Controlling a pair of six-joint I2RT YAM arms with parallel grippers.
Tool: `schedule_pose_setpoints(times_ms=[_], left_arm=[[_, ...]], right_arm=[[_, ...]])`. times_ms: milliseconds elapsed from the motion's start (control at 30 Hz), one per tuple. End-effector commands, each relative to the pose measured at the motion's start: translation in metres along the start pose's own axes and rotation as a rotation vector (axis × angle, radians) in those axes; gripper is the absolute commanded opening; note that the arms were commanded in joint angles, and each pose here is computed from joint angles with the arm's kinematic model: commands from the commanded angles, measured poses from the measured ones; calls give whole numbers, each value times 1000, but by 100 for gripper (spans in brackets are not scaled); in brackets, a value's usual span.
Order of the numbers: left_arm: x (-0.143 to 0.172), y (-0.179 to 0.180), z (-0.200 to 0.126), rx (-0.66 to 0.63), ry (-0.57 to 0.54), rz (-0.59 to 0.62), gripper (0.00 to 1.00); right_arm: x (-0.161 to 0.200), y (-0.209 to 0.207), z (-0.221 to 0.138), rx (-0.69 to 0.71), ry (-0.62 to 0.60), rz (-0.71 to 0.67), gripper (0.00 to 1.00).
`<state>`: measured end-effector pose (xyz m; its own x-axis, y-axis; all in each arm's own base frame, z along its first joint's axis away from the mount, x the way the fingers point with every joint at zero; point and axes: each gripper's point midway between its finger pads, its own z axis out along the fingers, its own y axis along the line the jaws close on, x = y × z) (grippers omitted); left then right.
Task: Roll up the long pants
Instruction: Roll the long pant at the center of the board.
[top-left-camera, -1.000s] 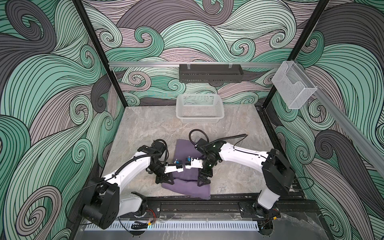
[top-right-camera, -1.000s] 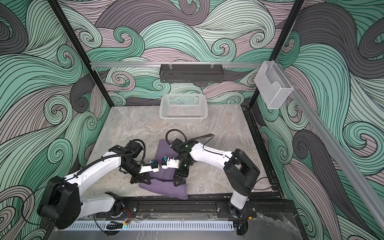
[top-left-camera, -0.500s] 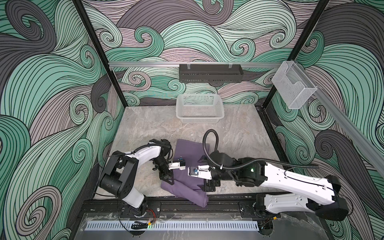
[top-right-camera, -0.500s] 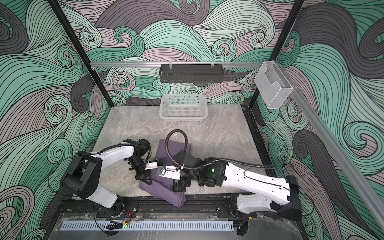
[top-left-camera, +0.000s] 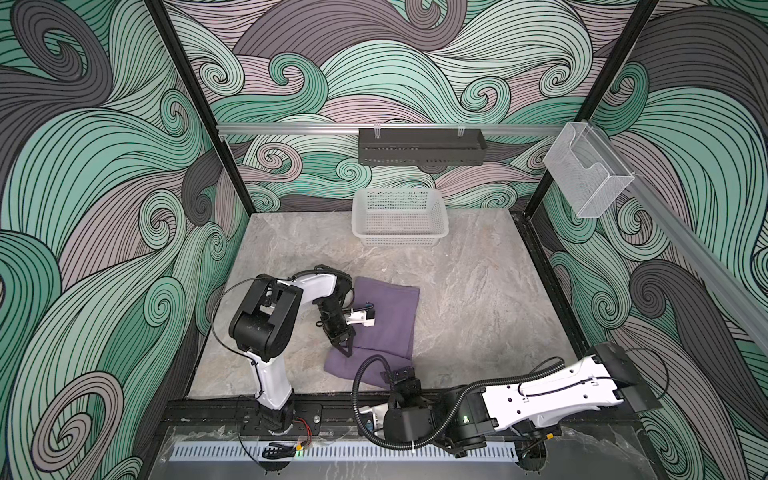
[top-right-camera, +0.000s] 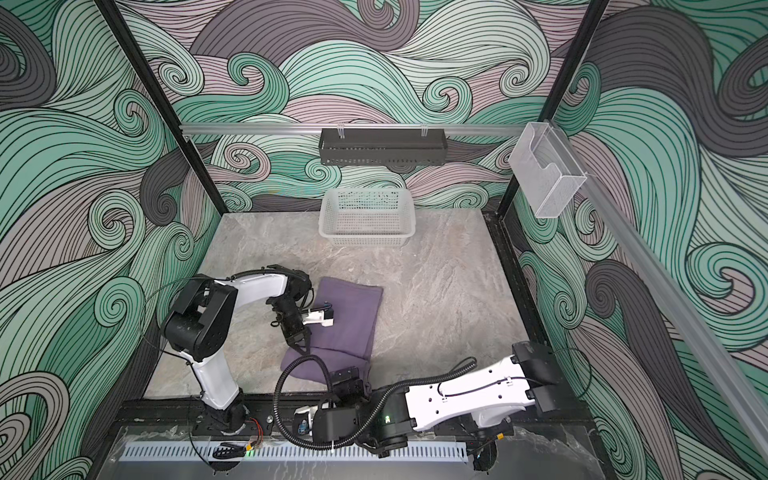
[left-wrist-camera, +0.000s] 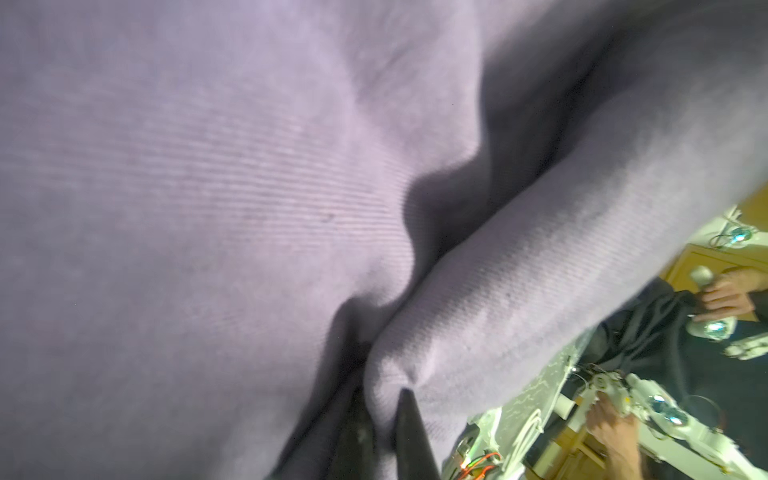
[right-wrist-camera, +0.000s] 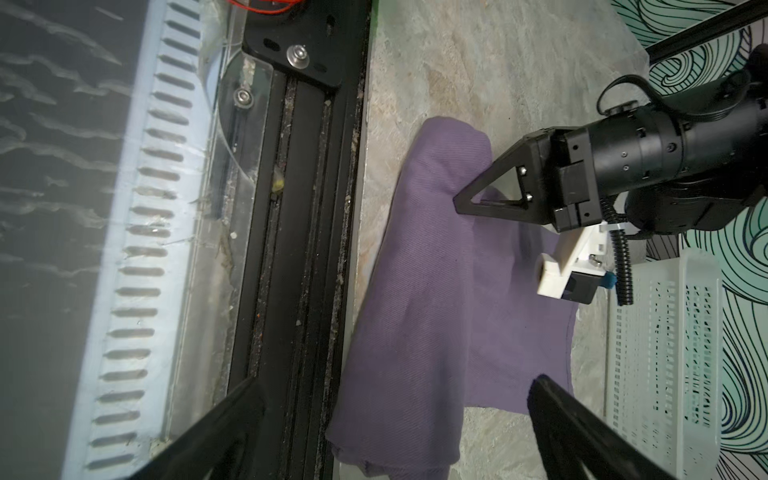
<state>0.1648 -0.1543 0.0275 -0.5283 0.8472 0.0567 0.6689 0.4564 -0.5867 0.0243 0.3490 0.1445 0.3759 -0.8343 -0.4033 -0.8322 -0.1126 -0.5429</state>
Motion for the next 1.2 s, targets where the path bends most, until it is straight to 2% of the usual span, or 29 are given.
schedule_pose_setpoints(times_ms=[0,267,433,567,600,700,733,800,867,900,933,967,1000,1033,1167], left_arm=[[8,12,4,-15,66,-63,0],[7,14,2,-19,82,-56,0],[7,12,2,-3,85,-46,0],[9,10,3,7,91,-48,0],[9,9,3,7,89,-48,0],[9,8,2,2,80,-47,0],[9,7,1,3,78,-47,0],[9,6,0,5,74,-44,0],[9,2,-2,14,71,-39,0],[9,1,-4,14,67,-36,6],[9,0,-5,13,66,-32,19],[9,-1,-8,10,63,-29,33],[10,-2,-10,6,61,-25,52],[10,-3,-14,-1,58,-22,98],[15,-1,-30,-40,38,-23,99]], right_arm=[[-2,-1,17,72,-14,13,99],[34,4,65,147,105,19,99],[68,-11,92,219,194,103,99],[92,-7,110,181,265,121,99],[95,-3,114,149,274,122,89],[99,8,120,50,277,142,31],[101,13,122,19,278,142,22],[104,18,125,-15,292,139,14],[108,25,127,-59,312,127,1],[110,27,128,-77,322,125,0],[111,30,128,-97,329,122,0],[111,31,127,-117,329,124,0],[111,32,125,-136,324,131,0],[109,32,123,-158,313,136,0],[92,36,104,-285,225,170,0]])
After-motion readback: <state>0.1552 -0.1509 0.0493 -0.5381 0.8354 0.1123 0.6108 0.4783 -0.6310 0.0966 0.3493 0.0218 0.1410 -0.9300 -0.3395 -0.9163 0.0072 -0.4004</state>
